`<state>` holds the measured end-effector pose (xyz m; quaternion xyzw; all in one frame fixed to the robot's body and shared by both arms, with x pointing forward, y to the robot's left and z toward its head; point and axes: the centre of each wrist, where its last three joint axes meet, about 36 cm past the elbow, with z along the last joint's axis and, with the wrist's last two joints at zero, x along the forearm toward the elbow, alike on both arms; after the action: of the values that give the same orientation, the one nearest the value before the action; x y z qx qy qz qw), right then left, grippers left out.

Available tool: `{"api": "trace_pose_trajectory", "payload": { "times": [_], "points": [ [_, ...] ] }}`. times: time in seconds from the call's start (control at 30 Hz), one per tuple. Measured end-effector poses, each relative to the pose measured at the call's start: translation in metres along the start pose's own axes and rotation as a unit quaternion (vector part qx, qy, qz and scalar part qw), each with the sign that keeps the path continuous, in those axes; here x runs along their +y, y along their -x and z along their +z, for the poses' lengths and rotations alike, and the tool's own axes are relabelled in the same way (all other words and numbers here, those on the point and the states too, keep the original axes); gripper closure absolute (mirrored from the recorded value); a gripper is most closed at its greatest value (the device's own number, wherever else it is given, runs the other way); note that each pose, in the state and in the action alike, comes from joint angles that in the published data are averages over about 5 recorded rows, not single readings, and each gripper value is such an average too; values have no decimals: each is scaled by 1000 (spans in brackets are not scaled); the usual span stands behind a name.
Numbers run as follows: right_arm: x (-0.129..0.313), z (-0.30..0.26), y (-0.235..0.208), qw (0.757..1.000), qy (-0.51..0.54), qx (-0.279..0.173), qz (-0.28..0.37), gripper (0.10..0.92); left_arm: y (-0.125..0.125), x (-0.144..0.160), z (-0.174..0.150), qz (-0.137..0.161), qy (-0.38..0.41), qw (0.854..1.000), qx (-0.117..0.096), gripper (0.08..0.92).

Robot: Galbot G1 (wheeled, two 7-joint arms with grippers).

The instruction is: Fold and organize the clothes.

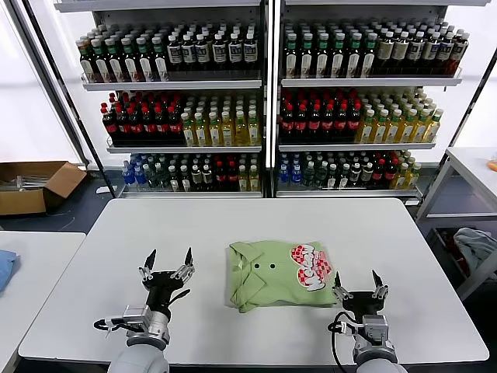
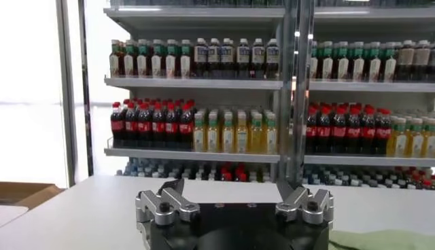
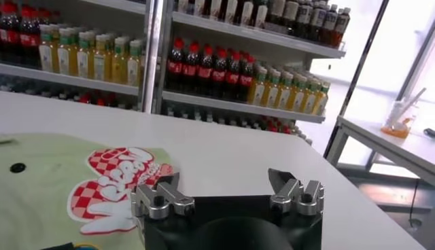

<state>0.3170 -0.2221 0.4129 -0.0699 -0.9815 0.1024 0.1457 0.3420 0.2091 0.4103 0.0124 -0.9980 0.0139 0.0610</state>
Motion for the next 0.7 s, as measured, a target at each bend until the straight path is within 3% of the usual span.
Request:
{"api": "trace_pose_trajectory", "payload": {
  "times": [0.7],
  "points": [
    [-4, -4, -8, 1000, 7, -7, 0, 200, -7, -1, -3, 21, -3, 1000, 7, 177]
  ]
}}
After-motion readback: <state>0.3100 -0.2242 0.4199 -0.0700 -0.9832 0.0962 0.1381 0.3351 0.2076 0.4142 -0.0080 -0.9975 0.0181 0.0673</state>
